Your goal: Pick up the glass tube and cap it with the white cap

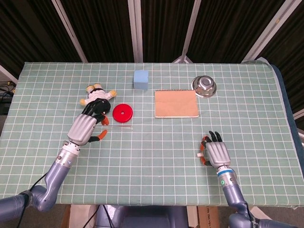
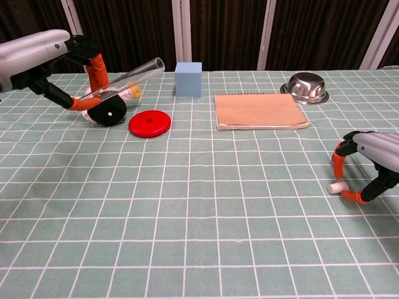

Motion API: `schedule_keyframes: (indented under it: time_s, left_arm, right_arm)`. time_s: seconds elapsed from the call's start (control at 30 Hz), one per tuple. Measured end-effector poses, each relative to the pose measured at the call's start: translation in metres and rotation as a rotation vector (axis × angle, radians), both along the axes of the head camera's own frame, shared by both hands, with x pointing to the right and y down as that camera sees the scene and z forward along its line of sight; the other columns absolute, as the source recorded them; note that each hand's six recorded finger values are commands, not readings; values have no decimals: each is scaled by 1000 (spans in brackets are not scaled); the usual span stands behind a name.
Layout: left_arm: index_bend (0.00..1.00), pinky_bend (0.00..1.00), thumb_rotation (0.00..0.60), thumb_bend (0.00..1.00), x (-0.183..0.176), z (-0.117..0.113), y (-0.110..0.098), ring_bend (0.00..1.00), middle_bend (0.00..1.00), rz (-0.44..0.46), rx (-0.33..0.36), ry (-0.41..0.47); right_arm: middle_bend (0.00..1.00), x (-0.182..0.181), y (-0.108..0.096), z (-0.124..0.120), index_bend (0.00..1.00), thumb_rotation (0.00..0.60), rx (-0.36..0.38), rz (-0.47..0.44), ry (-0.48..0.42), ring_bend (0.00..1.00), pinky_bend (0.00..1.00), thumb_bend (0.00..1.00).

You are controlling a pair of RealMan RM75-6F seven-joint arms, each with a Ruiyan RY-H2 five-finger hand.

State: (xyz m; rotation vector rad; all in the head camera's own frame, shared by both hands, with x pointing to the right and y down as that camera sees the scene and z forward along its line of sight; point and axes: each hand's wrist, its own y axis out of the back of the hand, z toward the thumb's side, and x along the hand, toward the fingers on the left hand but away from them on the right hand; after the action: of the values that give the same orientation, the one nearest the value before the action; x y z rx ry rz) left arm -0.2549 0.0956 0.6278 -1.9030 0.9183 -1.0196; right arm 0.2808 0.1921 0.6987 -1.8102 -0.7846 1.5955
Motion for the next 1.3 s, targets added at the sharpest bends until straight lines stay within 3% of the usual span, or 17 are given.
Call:
schedule_keyframes:
  time_s: [0.23, 0.5, 0.8, 1.0, 1.3]
  left_arm:
    - [546, 0, 600, 519, -1, 1, 0, 62, 571, -3, 0, -2]
    - [546, 0, 600, 519, -3, 2, -1, 62, 570, -7, -1, -7]
    - [546, 0, 600, 519, 1, 5, 1, 62, 570, -6, -13, -2]
    - [550, 0, 600, 519, 12, 14, 4, 78, 574, -18, -46, 15]
    - [552, 0, 600, 529, 45, 35, -1, 78, 575, -67, -89, 45]
  right_arm:
    - [280, -1, 1, 2, 540, 600, 0, -2, -1, 49, 0, 330]
    - [308, -1, 1, 3, 638, 600, 8, 9, 11, 66, 0, 367]
    - [313, -3, -4, -4, 643, 600, 39, 15, -4, 71, 0, 372]
    - [316, -5, -23, -21, 643, 600, 105, 18, -27, 73, 0, 373]
    - [316, -19, -73, -62, 643, 600, 237, 23, -77, 73, 0, 373]
